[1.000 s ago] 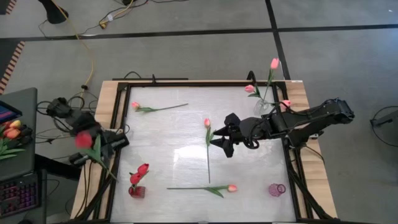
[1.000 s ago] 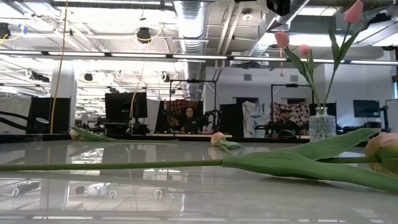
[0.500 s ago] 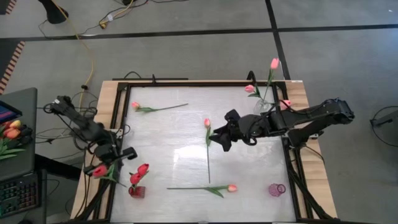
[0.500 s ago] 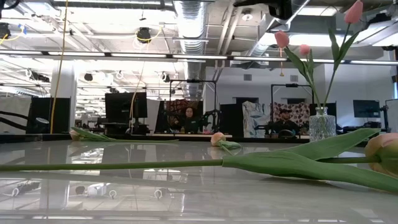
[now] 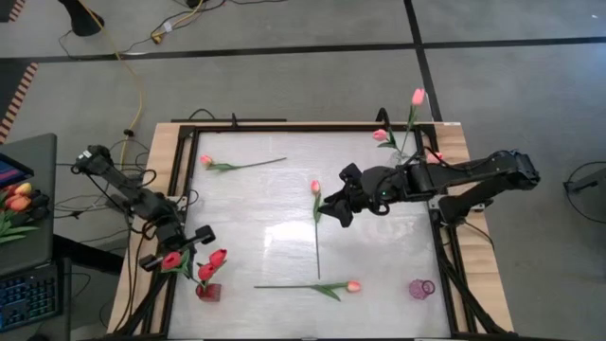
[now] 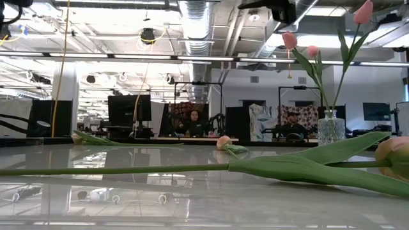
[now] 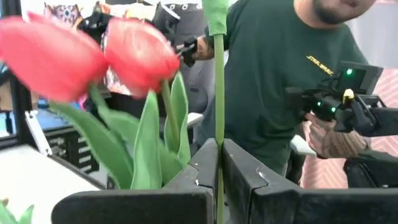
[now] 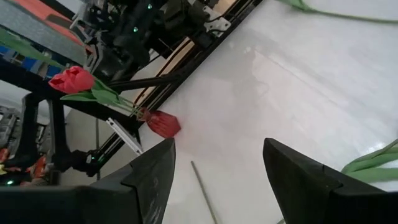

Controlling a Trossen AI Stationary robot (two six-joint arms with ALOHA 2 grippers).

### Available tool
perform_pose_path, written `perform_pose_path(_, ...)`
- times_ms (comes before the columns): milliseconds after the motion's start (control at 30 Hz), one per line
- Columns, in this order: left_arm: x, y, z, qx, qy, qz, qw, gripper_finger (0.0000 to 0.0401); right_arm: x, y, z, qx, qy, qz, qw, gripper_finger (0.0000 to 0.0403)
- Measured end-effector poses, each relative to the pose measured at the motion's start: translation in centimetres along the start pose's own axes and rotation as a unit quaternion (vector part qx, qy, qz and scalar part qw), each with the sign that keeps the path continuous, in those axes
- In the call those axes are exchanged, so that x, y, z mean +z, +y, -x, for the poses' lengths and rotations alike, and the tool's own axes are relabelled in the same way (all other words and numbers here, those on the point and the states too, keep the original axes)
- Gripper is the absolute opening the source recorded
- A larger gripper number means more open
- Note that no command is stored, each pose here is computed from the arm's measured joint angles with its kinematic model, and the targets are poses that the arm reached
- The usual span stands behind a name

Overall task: Sort flowers into vase by color
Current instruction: Put the red flower in the red vase

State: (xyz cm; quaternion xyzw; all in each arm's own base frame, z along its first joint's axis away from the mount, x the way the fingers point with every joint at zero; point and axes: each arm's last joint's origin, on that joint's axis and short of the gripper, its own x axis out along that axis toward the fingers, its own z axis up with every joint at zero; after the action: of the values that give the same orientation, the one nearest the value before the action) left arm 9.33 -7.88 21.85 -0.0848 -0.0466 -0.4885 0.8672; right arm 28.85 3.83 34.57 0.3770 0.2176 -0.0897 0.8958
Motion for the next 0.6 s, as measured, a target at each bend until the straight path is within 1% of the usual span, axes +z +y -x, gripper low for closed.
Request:
perform_pose_path(100,-0.6,-0.1,-0.1,0.005,0.009,0.003,1.000,0.0000,0.4,-0.4,-0.1,-0.007,-0.005,0.009,1.000,0.0270)
perform_pose_path(200,-1.3,-0.2,-0.2,0.009,0.016,-0.001,1.000,0.0000,0.9,-0.8,-0.1,-0.012,-0.010,0.006,1.000,0.0270)
perform_pose_path(333,-2.2,-0.4,-0.2,0.020,0.020,-0.019,0.999,0.0000,1.5,-1.4,-0.2,-0.003,0.001,-0.002,1.000,0.0270)
perform_pose_path(467,-3.0,-0.6,-0.2,0.036,0.035,-0.017,0.999,0.0000,1.9,-1.7,-0.2,-0.002,0.002,-0.006,1.000,0.0270)
perform_pose_path(600,-3.3,-0.7,-0.2,0.035,0.049,-0.014,0.998,0.0000,1.8,-1.7,-0.2,0.003,0.007,-0.006,1.000,0.0270)
